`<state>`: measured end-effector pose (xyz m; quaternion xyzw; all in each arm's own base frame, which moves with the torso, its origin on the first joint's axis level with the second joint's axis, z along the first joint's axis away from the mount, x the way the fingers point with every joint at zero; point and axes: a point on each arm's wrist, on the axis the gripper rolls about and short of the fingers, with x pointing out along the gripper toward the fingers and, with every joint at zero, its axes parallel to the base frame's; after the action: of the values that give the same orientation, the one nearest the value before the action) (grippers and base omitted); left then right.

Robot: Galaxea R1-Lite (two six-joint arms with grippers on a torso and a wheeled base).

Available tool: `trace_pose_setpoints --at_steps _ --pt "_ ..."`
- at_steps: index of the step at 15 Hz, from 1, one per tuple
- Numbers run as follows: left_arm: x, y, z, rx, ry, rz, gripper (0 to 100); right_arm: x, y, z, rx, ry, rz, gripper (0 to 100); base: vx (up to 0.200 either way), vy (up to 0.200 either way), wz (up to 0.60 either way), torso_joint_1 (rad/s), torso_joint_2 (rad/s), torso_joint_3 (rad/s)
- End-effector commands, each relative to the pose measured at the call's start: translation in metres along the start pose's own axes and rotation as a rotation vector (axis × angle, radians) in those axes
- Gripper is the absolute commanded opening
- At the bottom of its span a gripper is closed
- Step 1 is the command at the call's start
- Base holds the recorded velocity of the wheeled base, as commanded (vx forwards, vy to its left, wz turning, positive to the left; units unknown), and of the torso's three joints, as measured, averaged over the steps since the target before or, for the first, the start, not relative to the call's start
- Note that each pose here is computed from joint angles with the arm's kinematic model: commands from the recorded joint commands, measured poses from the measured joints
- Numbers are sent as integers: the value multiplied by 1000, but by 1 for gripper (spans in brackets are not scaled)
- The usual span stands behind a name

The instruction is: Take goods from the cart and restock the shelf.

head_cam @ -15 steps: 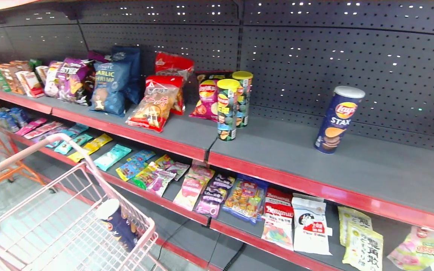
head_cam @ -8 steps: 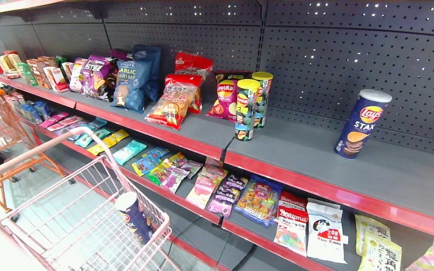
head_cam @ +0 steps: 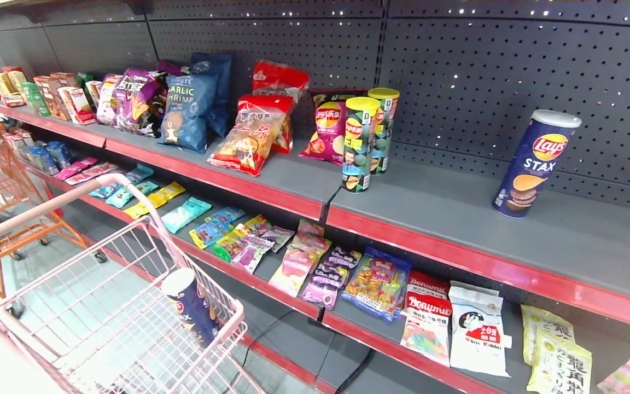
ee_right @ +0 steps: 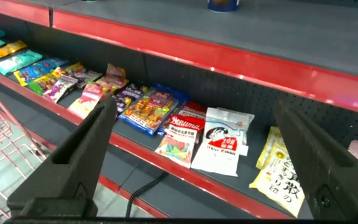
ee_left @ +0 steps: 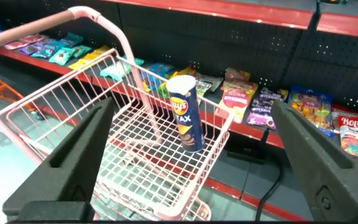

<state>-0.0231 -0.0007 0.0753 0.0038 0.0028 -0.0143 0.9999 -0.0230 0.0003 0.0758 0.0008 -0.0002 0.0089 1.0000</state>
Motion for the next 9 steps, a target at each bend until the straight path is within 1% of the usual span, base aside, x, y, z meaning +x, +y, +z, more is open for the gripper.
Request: trace_pose_setpoints --at_steps 1,7,9 --pt "0 0 0 0 0 1 100 0 0 0 0 0 2 100 0 0 0 -139 364 212" --pt "0 0 0 0 0 1 100 0 0 0 0 0 1 100 0 0 0 -151 382 223" --pt "0 0 0 0 0 -1 100 0 0 0 0 0 1 100 0 0 0 -178 456 266"
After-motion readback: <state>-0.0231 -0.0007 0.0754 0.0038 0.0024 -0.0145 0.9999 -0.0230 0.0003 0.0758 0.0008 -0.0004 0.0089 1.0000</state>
